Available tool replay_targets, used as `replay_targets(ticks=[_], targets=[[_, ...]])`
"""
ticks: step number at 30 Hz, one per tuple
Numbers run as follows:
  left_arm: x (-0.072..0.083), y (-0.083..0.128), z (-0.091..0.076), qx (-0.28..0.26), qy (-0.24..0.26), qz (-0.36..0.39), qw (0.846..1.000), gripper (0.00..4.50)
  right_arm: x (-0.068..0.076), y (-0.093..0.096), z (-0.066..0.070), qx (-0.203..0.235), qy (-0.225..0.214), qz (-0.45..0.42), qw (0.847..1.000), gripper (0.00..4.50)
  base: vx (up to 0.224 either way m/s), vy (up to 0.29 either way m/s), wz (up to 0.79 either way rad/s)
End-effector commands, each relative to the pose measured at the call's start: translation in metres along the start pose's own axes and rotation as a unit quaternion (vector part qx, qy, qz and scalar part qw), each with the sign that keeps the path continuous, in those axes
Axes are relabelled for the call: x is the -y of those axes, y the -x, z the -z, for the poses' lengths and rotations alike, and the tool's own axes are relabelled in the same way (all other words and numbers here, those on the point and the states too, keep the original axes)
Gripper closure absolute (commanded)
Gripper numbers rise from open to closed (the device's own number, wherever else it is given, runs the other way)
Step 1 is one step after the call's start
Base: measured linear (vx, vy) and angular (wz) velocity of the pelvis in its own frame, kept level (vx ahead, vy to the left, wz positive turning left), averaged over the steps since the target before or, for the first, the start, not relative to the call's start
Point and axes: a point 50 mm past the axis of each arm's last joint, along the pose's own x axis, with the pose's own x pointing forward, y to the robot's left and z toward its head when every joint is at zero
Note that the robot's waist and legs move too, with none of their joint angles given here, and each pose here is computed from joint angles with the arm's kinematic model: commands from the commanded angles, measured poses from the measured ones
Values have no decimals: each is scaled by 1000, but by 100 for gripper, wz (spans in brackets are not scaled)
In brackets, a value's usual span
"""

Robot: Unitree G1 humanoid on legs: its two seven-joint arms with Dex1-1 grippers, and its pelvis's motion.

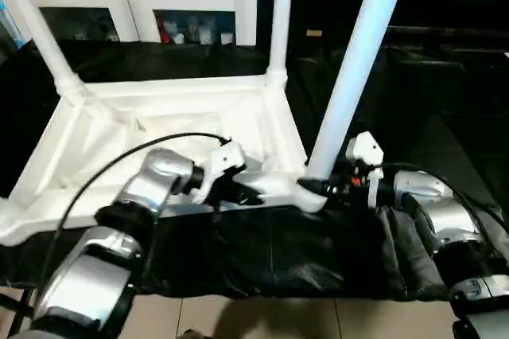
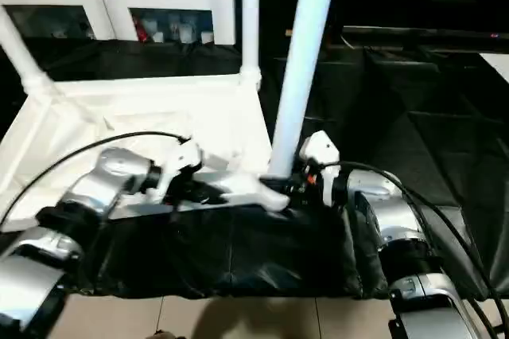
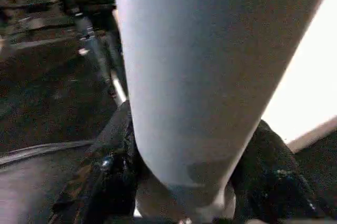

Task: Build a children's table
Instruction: Rotate leg to tighten

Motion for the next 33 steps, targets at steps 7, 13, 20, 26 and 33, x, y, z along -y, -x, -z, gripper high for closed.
replay_targets(ticks=[7,13,20,26,33], targets=[[-2,-2,-2,1,-6,-16,1000,450,-7,-9,16,-25,-25,18,999,253,0,0,0],[-15,-24,-14,39,45,-137,989,450,11,-20,27,-20,-54,266,962,254,0,0,0],[-14,-65,-39,74,68,-191,977,450,12,-57,28,10,-166,434,886,254,0,0,0],[-10,-58,-33,67,31,-154,985,450,11,-63,12,59,-137,405,902,183,0,0,0],[-8,-35,-20,52,5,-115,992,450,15,-42,11,48,-81,354,930,132,0,0,0]])
